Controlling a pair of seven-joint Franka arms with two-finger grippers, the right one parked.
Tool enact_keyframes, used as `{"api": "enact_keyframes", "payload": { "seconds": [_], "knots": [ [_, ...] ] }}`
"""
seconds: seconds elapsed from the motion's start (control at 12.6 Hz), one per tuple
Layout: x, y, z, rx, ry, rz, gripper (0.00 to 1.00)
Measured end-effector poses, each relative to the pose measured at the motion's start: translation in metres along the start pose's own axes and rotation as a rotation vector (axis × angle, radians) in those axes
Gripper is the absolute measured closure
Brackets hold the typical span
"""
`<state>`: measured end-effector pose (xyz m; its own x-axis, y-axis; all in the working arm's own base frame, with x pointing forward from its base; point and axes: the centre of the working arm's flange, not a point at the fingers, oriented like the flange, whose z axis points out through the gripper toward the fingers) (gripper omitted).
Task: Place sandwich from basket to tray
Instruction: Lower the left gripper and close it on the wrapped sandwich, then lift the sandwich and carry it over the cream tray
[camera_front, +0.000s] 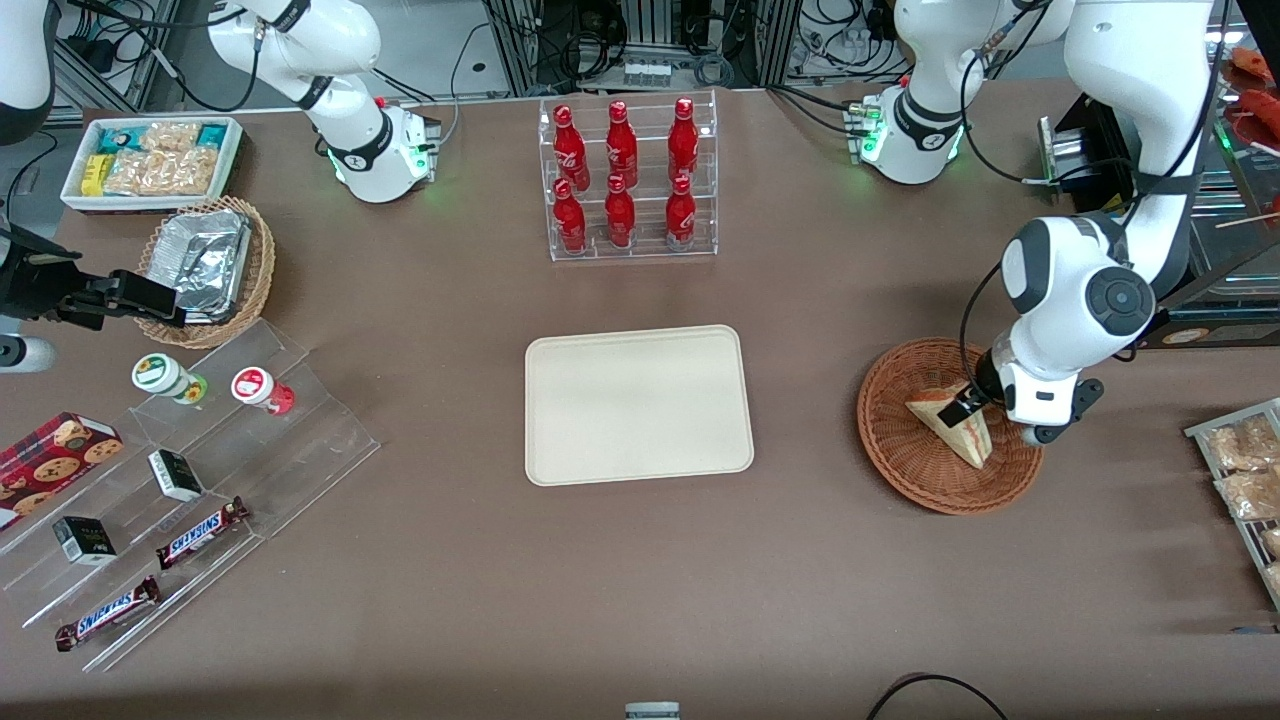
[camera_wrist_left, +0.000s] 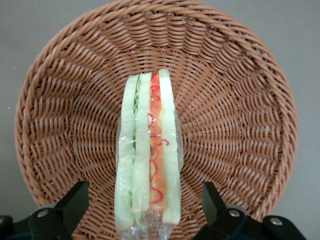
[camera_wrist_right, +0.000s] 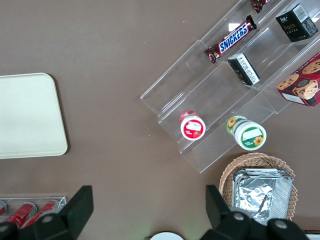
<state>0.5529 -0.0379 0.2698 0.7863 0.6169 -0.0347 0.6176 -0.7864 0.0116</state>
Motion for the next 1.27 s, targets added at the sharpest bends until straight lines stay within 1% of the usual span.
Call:
{"api": "enact_keyframes", "payload": {
  "seconds": [0.16, 0.24, 0.32, 0.4, 0.63, 0.71, 0.87, 1.03, 1.11, 1.19, 1.27],
  "knots": [
    [0.001, 0.0, 0.009, 0.001, -0.001, -0.012, 0.0],
    [0.001, 0.0, 0.013, 0.003, -0.003, -0.021, 0.04],
    [0.001, 0.0, 0.017, 0.004, -0.004, -0.033, 0.04],
    [0.001, 0.0, 0.019, 0.005, -0.005, -0.042, 0.13],
    [0.001, 0.0, 0.02, 0.007, -0.007, -0.057, 0.51],
    [0.0, -0.001, 0.019, 0.01, -0.011, -0.058, 0.6],
    [-0.001, -0.001, 0.011, 0.022, -0.025, -0.057, 0.69],
    [0.001, 0.003, -0.009, 0.032, -0.04, -0.048, 0.73],
    [0.002, 0.008, -0.022, 0.035, -0.047, -0.03, 0.77],
    [0.001, 0.015, -0.035, 0.035, -0.051, 0.001, 0.83],
    [-0.001, 0.023, -0.046, 0.033, -0.054, 0.039, 0.84]
  ]
}}
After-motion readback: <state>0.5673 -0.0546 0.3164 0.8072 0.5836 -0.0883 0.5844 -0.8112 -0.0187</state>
